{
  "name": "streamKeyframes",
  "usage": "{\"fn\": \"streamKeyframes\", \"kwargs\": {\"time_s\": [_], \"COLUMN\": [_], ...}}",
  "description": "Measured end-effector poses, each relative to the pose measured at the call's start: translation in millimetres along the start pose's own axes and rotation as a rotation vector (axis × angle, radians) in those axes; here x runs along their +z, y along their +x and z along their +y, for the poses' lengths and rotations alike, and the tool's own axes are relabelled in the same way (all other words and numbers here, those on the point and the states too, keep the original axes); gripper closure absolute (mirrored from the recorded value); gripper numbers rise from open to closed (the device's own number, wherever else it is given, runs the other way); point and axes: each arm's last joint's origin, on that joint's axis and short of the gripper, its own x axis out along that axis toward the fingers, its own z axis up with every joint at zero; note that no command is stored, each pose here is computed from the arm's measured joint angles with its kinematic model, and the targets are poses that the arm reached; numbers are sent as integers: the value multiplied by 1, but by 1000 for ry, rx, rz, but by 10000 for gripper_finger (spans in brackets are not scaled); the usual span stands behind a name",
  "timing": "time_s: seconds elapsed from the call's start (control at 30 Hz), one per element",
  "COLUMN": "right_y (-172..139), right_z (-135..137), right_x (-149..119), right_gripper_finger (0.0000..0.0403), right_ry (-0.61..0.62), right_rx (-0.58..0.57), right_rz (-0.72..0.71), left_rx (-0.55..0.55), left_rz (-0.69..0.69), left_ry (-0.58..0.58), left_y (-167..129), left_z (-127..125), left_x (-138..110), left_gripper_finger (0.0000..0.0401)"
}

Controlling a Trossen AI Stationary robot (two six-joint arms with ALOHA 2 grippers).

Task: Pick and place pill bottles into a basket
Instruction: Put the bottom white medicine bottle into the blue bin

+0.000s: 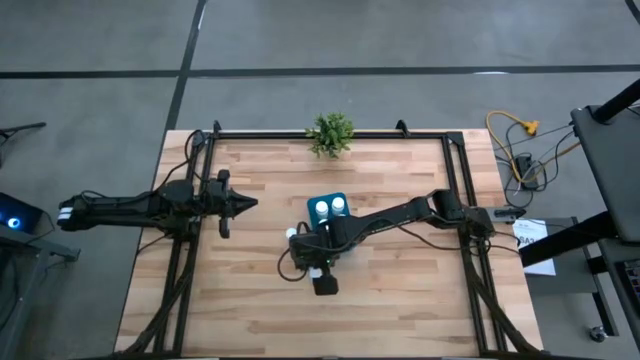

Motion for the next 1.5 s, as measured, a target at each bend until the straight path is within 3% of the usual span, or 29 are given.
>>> {"fn": "streamKeyframes", "kwargs": {"time_s": [0.93, 1.5], "right_y": [9, 9], "right_z": [-4, -3], "right_x": [-6, -5], "right_gripper_finger": [80, 225], "right_ry": [18, 3], "right_rx": [-4, 9], "right_rz": [10, -6], "left_rx": [-1, 0], "left_rz": [-3, 1], "left_ry": [0, 0], "left_y": [0, 0], "left_z": [0, 0], "left_x": [0, 0], "left_gripper_finger": [401, 401]}}
